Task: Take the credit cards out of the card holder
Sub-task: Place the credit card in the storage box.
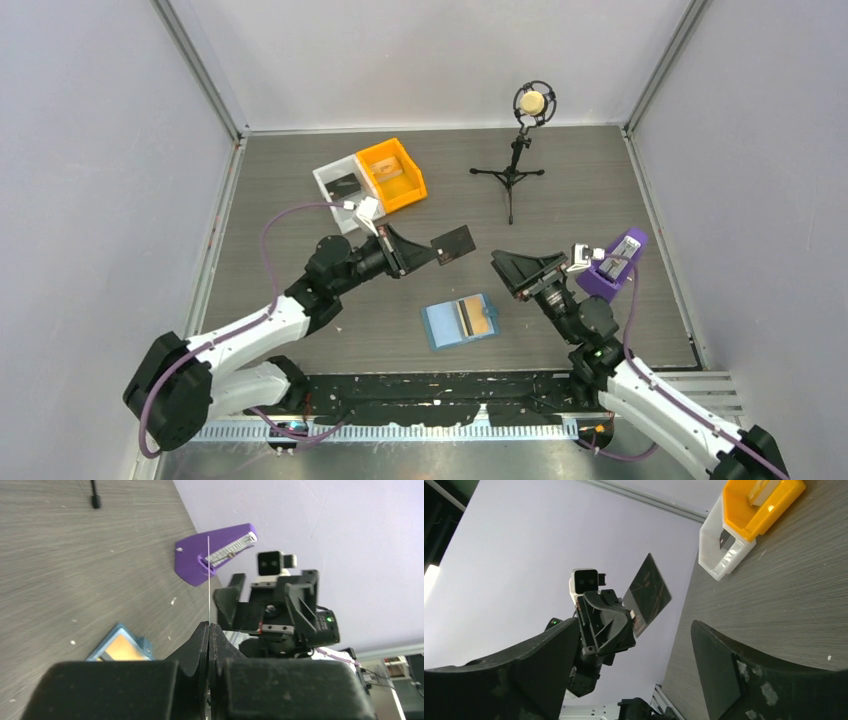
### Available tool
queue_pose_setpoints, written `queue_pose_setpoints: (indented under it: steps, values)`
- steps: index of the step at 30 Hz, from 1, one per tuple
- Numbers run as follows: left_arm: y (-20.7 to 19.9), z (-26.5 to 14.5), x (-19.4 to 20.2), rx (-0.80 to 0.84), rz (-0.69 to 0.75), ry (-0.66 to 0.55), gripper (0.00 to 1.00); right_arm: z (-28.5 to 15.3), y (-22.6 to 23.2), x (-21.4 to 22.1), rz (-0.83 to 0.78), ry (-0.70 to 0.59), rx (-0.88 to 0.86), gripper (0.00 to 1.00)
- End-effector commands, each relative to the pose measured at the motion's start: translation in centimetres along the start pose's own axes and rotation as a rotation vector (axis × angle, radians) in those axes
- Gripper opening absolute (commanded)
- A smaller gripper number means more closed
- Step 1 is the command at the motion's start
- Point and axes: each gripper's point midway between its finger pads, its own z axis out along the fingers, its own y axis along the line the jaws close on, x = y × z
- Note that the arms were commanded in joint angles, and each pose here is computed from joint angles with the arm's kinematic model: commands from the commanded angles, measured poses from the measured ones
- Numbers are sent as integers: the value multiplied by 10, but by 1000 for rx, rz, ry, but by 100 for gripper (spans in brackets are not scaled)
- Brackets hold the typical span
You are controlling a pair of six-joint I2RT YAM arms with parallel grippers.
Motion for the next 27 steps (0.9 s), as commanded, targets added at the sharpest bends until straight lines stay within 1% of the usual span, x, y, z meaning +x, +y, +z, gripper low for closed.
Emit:
queue_pose_setpoints:
  steps: [1,2,6,9,10,13,17,20,22,24,27]
  values:
    - [2,-13,-23,-74,61,22,0,-5,9,-3,-143,9,12,96]
    - [2,-16,-30,-93,71,31,0,-7,5,-1,-170,23,32,98]
    - [9,-36,-60,-172,94,6,0,-15,10,0,-235,44,12,95]
    - [18,-54,-85,-273,100,-20,0,-17,17,0,-264,48,-16,95]
    - [23,-60,-92,-307,95,-23,0,-18,22,6,-278,81,-34,95]
    - [36,-73,-115,-379,70,-34,0,-18,26,10,-310,117,-41,95]
    - [63,-88,-142,-480,30,-22,0,-18,22,19,-349,175,-28,95]
    - [95,-99,-159,-593,-6,0,0,-18,12,23,-349,198,-6,95]
    - [109,-100,-169,-615,-30,6,0,-18,9,24,-349,203,0,95]
    - [128,-109,-188,-667,-47,-28,0,-17,8,25,-361,208,3,95]
    - [148,-107,-205,-704,-62,-24,0,-15,7,25,-393,219,19,95]
